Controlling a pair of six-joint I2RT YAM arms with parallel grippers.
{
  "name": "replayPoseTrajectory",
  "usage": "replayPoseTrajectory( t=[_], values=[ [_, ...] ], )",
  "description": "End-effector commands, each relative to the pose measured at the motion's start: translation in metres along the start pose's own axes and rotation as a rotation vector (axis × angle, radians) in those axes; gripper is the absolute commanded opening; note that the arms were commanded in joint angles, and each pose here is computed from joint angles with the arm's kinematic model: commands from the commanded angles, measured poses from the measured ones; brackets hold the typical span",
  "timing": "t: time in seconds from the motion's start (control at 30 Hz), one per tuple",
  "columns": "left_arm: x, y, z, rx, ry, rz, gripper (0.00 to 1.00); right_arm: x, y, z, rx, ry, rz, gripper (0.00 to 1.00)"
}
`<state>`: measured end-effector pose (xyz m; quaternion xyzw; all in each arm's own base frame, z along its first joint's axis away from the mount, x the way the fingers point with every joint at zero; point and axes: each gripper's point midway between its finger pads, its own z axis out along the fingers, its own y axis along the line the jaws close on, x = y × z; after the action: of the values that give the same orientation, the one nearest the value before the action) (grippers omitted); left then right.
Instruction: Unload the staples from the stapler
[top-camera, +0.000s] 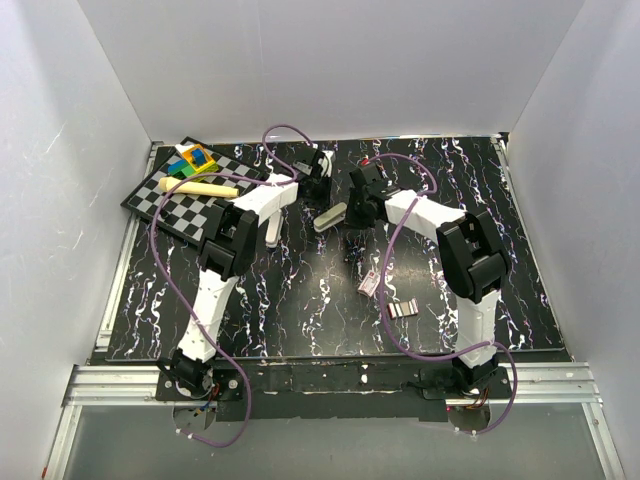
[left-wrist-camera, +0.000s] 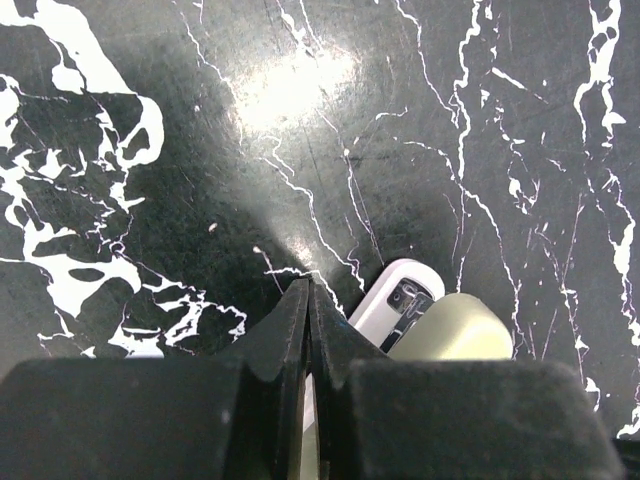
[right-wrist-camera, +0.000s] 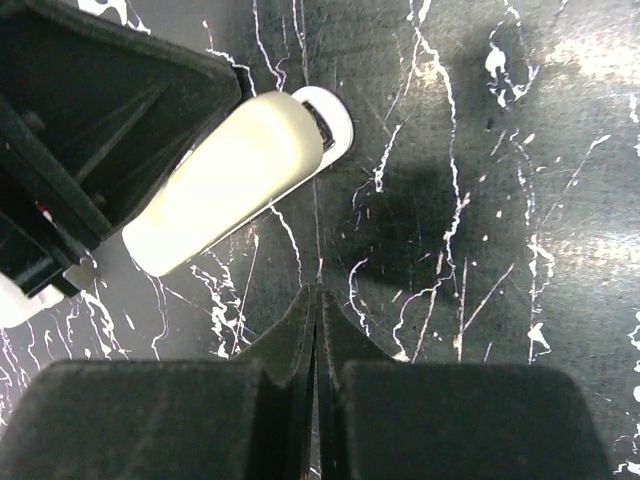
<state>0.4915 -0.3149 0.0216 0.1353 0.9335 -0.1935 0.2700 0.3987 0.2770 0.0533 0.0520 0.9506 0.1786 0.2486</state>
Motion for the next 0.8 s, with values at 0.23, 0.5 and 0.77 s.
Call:
replayPoseTrajectory(
  t=[0.23, 0.5, 0.77],
  values=[
    [0.01, 0.001, -0.059, -0.059, -0.001, 0.028, 0.0, -0.027, -0.001, -0.01, 0.021, -0.085, 0.002, 0.01],
    [0.009, 0.008, -0.085, -0.112, -0.025, 0.052, 0.02, -0.036, -0.002, -0.047, 0.019, -0.138, -0.034, 0.01],
    [-0.002, 0.005, -0.113, -0.127, -0.072, 0.062, 0.2, -0.035, -0.008, -0.089, 0.019, -0.188, -0.067, 0.01]
  ],
)
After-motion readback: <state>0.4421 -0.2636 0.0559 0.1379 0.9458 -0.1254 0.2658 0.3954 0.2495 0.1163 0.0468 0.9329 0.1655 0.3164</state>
